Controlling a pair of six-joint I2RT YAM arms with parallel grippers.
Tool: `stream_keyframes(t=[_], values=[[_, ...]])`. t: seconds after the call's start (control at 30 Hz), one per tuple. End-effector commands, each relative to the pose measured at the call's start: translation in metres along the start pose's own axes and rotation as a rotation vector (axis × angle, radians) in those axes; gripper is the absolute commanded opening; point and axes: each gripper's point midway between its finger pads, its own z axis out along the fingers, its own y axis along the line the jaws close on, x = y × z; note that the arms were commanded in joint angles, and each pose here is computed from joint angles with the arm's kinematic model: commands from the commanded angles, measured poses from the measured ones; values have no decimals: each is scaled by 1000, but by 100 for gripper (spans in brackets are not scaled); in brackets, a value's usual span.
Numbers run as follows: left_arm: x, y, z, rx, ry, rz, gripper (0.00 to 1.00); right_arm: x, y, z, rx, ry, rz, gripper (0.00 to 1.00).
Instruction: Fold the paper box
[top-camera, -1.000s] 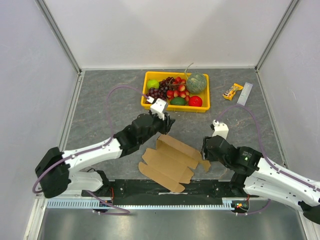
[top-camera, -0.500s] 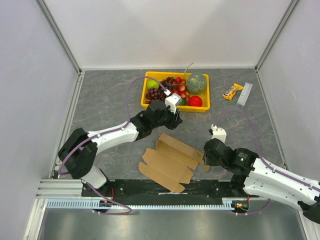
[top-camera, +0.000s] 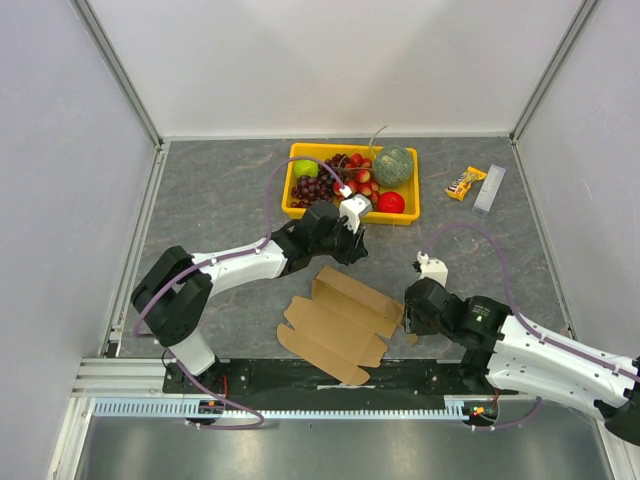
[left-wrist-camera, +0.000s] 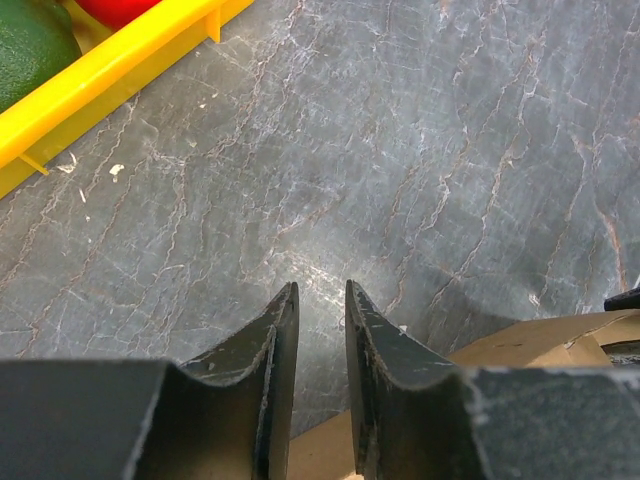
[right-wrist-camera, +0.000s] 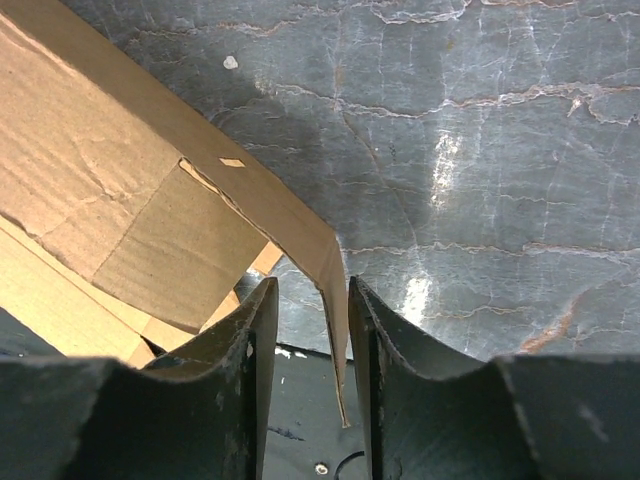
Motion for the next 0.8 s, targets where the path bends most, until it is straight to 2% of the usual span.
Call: stream_keyframes(t=[0.0,0.17,0.2,0.3,0.5,0.77], values=[[-17,-4,0,35,-30,47,31,2,1,-3,-7,6,20,38],[-13,-4,-1,34,-13,53,29,3,1,-3,-2,15,18,15],[-11,-4,-2,35,-10,55,29,3,0,-2,2,16,15,15],[-6,-4,-2,40,0,53,26,-2,1,0,9,-9,12,4],[9,3,-10,8,10,43,20,-37,8,5,24,-160,-24,0],[-7,20,-46,-82,-81,27,20,-90,17,12,114,-337,-167,0]])
